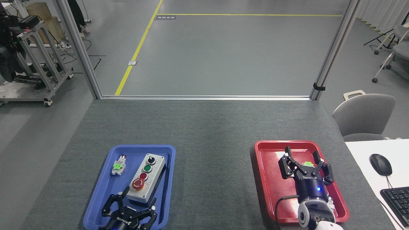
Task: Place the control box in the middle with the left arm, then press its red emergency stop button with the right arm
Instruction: 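Close the left gripper on the grey control box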
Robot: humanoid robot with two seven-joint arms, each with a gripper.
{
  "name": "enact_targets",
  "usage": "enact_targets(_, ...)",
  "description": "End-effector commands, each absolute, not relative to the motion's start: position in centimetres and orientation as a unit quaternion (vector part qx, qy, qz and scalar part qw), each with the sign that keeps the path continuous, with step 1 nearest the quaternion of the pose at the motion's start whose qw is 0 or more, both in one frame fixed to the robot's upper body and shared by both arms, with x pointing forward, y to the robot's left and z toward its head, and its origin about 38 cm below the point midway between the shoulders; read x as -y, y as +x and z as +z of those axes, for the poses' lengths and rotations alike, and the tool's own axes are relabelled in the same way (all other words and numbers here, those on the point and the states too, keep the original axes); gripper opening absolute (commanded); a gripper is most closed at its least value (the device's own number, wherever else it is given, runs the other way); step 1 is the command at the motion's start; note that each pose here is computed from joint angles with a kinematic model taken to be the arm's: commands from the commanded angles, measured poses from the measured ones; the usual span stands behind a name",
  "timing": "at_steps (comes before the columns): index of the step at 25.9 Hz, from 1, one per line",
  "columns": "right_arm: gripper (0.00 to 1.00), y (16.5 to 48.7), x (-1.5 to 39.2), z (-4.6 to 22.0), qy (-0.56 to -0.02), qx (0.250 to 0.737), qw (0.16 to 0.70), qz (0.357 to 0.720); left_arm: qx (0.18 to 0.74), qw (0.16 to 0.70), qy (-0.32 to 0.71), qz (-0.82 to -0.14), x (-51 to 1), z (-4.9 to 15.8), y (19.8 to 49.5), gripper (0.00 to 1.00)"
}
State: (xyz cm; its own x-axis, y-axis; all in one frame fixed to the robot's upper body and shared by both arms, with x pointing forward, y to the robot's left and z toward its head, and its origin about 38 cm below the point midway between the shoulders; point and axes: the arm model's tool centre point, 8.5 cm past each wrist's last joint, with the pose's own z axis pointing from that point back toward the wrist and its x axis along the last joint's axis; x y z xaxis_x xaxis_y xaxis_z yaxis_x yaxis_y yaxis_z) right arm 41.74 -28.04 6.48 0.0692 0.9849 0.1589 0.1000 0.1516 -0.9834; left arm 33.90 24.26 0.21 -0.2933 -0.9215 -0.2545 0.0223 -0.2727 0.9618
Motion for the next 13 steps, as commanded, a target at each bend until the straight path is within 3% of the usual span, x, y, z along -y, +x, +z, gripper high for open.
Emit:
enact_targets(1,1.00,41.7,28.0,6.5,-0.501,0.541,0.533,0.415,0.460,0.368,0.487,-0.644,-24.7,0.0,34.3,0.98)
enact_targets(13,1.00,41.8,27.7,6.4,-0.499,0.542,0.534,0.415,0.443,0.380,0.494,-0.645,-23.8,-1.2,35.8,0.98)
